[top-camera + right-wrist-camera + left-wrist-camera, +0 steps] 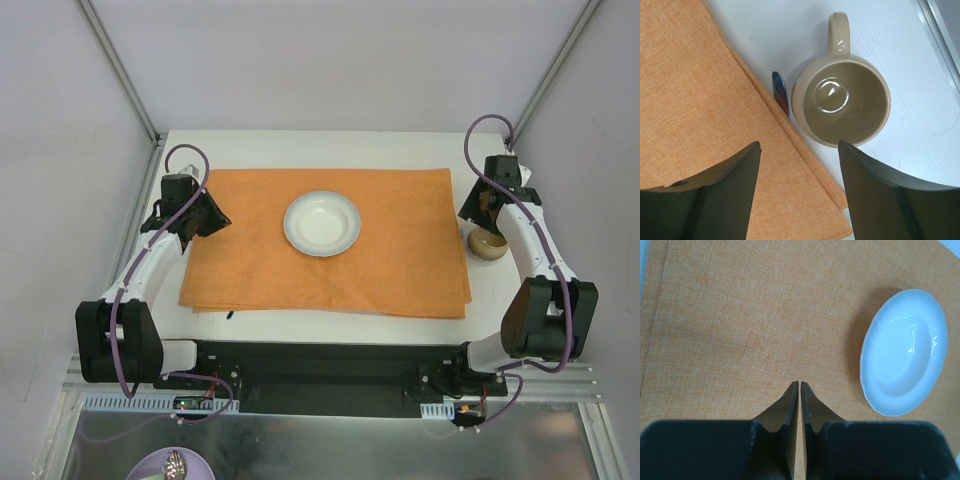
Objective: Set the dinner table for one person
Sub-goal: Pick up the cup at the center of the board.
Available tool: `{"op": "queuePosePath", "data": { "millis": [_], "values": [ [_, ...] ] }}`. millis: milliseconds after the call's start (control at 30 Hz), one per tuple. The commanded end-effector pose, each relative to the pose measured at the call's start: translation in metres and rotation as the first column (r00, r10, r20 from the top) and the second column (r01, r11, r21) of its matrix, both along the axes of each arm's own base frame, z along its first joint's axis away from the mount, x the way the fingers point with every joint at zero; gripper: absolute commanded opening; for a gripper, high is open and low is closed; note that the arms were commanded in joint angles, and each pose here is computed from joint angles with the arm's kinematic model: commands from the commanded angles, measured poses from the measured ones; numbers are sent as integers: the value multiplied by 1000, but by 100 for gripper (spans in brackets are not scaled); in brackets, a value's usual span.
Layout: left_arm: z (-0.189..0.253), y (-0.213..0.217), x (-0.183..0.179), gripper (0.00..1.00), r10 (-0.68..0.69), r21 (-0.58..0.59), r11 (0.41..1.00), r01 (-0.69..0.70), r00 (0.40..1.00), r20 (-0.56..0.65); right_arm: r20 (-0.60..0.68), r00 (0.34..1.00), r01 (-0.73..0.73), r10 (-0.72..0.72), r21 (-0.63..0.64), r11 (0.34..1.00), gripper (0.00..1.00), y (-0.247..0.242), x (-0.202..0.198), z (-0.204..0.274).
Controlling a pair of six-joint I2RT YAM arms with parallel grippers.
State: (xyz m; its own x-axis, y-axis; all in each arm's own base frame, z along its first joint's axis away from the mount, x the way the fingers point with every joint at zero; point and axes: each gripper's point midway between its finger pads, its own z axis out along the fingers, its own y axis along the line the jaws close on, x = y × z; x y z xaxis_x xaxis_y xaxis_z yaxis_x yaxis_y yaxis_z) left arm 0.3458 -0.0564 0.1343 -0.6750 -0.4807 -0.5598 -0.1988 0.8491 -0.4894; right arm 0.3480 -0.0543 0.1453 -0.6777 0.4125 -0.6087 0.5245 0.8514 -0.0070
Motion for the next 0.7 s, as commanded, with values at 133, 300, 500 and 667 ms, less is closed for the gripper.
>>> {"op": "queuePosePath", "data": {
  "millis": [133, 300, 500, 667],
  "values": [
    [10, 0, -2, 5, -3, 2, 1000, 3, 999, 32, -57, 998, 17, -17, 4, 1000, 67, -1, -7, -25],
    [9, 0, -2, 5, -4, -2, 1000, 4, 1000, 29, -90, 996, 15, -12, 25, 1000, 66, 2, -10, -46],
    [9, 1, -2, 5, -2, 3, 1000, 2, 999, 32, -113, 993, 19, -15, 38, 999, 26, 4, -7, -61],
    [9, 1, -2, 5, -1, 4, 1000, 1, 999, 32, -122, 992, 23, -17, 41, 999, 1, 4, -5, -66]
  ]
}}
